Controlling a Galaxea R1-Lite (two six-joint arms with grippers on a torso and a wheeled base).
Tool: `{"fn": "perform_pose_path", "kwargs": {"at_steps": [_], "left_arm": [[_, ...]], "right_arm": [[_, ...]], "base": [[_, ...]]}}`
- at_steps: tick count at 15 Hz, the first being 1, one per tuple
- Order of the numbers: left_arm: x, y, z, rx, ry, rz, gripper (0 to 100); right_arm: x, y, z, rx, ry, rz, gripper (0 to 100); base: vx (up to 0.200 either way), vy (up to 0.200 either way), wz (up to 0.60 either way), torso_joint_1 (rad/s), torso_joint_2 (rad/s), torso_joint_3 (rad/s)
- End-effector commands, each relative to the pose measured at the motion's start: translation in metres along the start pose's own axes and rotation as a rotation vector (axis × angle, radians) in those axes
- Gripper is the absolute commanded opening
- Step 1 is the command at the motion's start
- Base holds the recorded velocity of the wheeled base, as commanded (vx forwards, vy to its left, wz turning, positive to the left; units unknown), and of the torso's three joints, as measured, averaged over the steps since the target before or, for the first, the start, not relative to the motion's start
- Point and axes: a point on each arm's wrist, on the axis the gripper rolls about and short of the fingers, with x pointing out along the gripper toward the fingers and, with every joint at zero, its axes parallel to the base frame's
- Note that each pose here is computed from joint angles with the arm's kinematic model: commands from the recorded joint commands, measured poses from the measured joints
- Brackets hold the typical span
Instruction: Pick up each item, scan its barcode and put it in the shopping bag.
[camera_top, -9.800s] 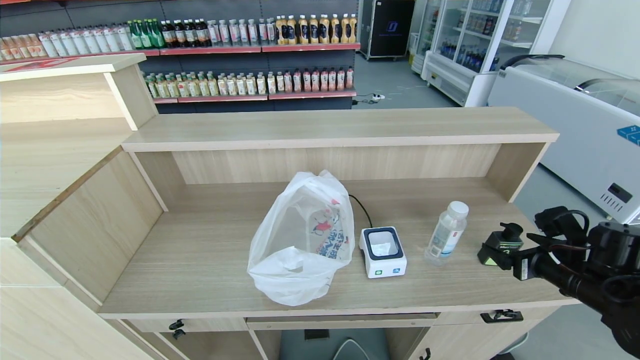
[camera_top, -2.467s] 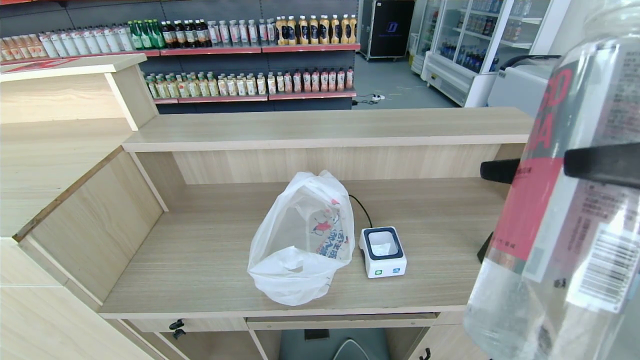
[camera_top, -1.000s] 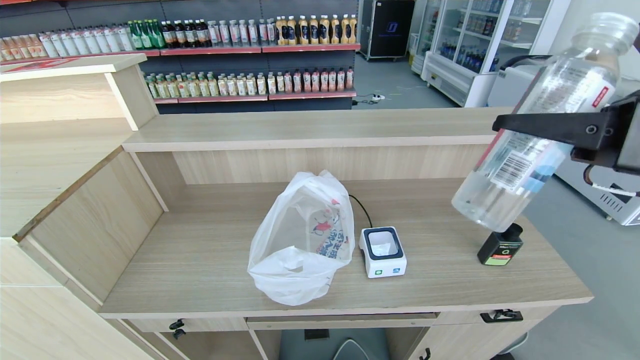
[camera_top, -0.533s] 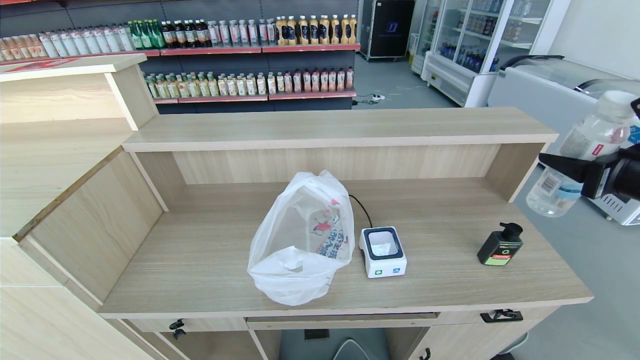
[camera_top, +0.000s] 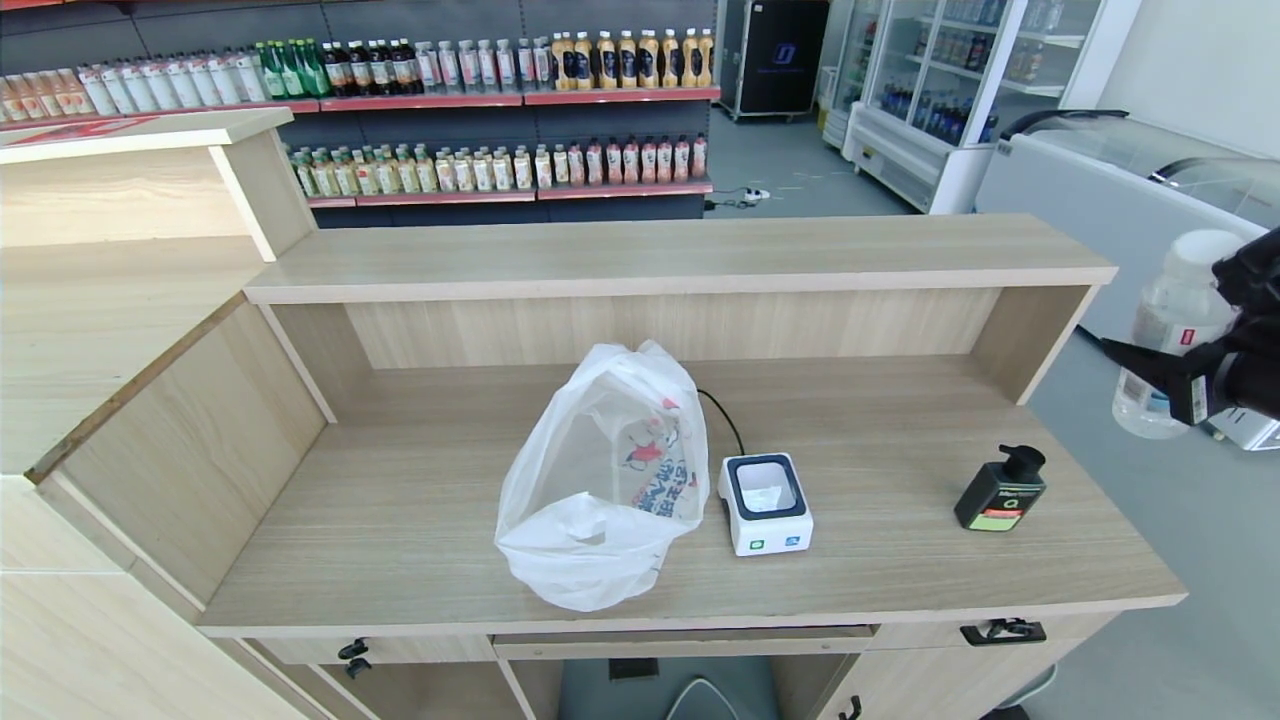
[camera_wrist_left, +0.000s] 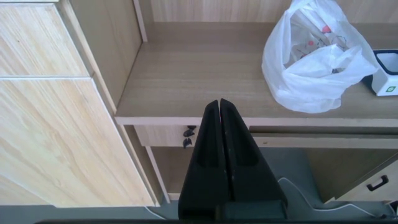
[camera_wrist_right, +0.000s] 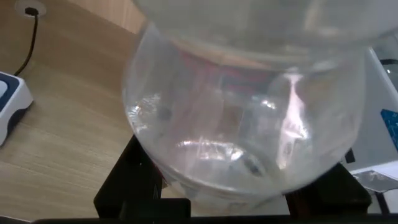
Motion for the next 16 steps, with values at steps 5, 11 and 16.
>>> {"fn": "perform_pose_path", "kwargs": {"at_steps": [5,11,16], "left_arm": [[0.000,0.000,0.000,0.001,0.000,0.001,0],[0.000,0.000,0.000,-0.001,0.000,0.001,0],[0.000,0.000,0.000,-0.001,0.000,0.001,0]], "right_arm": [[0.003,0.002,-0.005,-0.129,-0.030,0.058,0],[0.016,0.011,-0.016,-0.205,-0.152,0.286,0],[0.040,0.024,-0.065,-0.268,-0.202,0.480,0]], "base": [[0.000,0.000,0.36,0.002,0.00,0.000],[0.000,0.000,0.50,0.002,0.00,0.004],[0.000,0.000,0.00,0.000,0.00,0.000]]}}
